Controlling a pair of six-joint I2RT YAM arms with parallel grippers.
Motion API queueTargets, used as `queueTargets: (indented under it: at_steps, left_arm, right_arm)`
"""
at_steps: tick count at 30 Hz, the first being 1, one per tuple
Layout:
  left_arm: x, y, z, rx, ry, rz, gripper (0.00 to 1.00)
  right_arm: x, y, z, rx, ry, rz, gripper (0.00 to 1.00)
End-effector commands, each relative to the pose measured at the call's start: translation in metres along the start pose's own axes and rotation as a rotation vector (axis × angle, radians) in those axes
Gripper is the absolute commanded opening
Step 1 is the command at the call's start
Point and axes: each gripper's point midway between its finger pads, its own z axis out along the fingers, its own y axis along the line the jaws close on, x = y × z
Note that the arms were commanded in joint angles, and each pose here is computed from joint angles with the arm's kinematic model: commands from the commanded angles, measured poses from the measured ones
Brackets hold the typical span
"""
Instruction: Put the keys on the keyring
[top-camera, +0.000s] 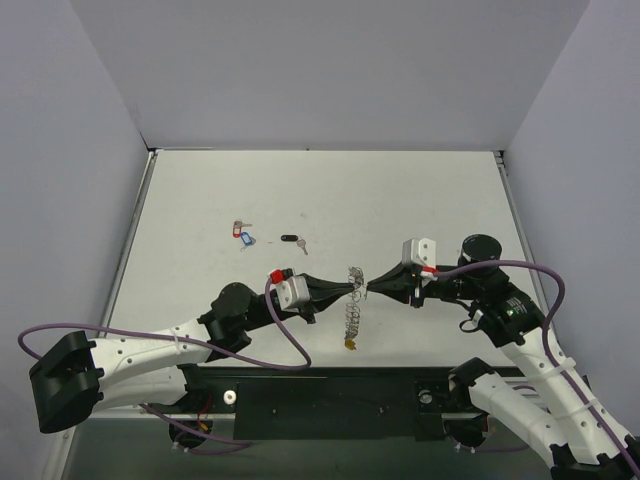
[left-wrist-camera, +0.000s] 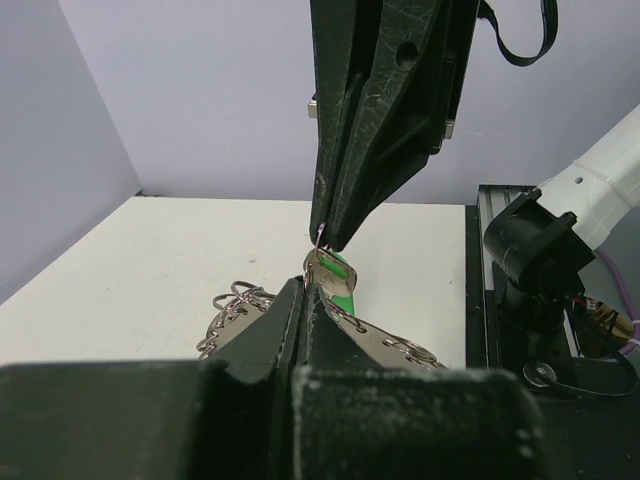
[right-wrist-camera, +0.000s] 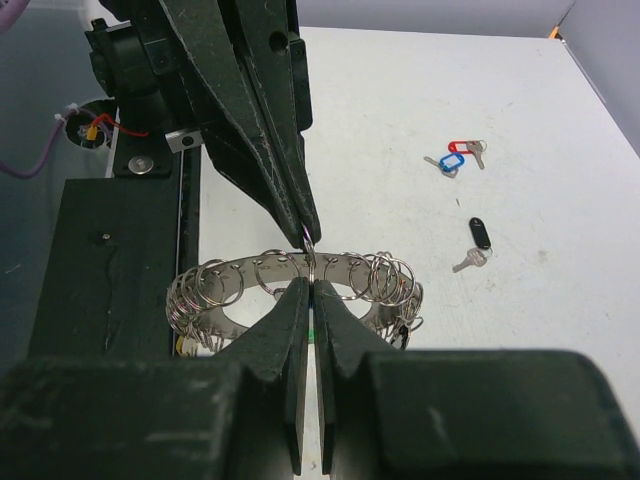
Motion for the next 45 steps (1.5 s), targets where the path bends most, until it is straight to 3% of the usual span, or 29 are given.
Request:
queueTargets:
  at_steps: [1, 45]
  left_arm:
    - [-0.0415, 0.0019, 0.0018, -0.006, -0.141, 0.017, 0.00]
    - [-0.0404, -0.0040, 0.0034, 0.028, -0.138, 0.011, 0.00]
  right_arm:
    - [-0.0132, 0.0005, 0.0038, -0.031, -0.053, -0.042, 0.00]
    - [-0.0158, 0.0009, 0.0060, -0.037, -0.076, -0.042, 0.00]
